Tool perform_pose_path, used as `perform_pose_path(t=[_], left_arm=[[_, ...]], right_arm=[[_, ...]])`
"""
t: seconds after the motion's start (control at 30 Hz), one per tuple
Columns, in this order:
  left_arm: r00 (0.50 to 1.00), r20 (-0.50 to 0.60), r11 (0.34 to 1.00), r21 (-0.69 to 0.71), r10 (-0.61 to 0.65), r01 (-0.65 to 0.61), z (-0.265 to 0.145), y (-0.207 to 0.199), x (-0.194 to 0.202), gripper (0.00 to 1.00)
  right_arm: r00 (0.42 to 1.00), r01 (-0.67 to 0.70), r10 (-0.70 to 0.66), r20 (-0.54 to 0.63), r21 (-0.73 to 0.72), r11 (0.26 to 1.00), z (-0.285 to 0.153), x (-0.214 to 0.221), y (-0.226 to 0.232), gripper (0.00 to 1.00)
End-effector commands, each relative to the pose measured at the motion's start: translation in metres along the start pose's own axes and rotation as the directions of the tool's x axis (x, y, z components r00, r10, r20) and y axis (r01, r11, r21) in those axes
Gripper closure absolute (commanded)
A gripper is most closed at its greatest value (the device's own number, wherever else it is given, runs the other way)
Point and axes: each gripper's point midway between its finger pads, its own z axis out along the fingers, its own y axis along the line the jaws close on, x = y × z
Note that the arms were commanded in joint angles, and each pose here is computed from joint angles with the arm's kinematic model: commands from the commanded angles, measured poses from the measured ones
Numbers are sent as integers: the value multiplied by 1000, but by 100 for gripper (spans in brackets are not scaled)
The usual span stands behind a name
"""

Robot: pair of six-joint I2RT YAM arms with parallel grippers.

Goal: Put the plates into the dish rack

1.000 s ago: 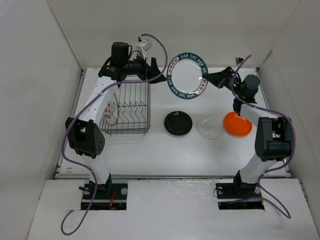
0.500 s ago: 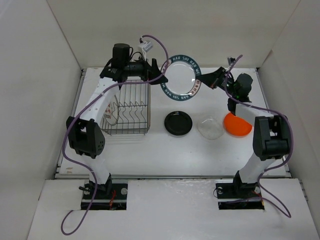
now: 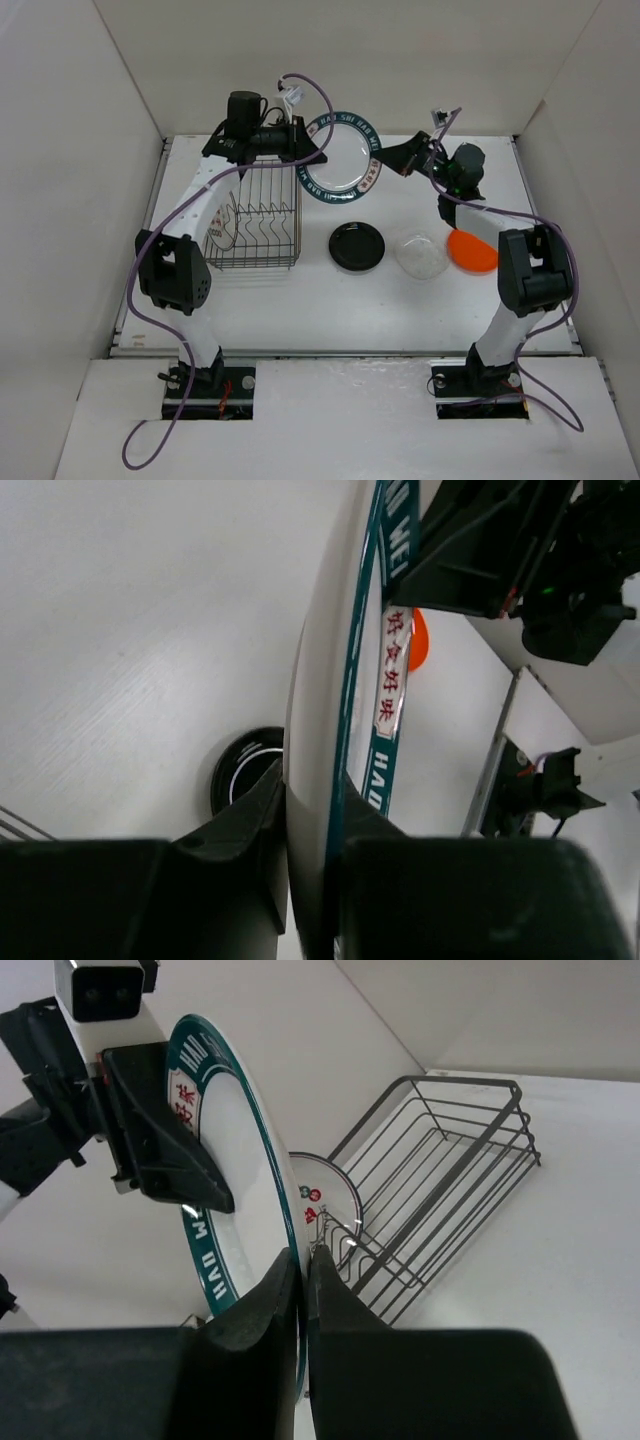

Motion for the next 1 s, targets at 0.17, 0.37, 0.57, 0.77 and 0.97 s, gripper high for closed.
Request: perform_pose_path(t=[0.17, 0.37, 0.57, 0.77, 0.97], left_arm=[[982, 150, 972, -220, 116, -82, -49, -21, -31, 100], [965, 181, 705, -709, 189, -5, -140, 11, -30, 100], [983, 89, 341, -940, 159, 30, -220, 37, 13, 100], [995, -2, 241, -970, 100, -26, -226, 64, 57, 100], [995, -43, 205, -977, 89, -60, -223, 80, 73, 100]], right_arm=[[999, 42, -42, 1, -38, 998, 20, -6, 18, 0], [993, 116, -107, -55, 198, 973, -1, -10, -11, 0], [988, 145, -116, -106, 337, 930, -18, -5, -25, 0], [988, 142, -111, -109, 341, 929, -27, 0, -17, 0], [986, 145, -110, -122, 337, 930, -32, 7, -16, 0]])
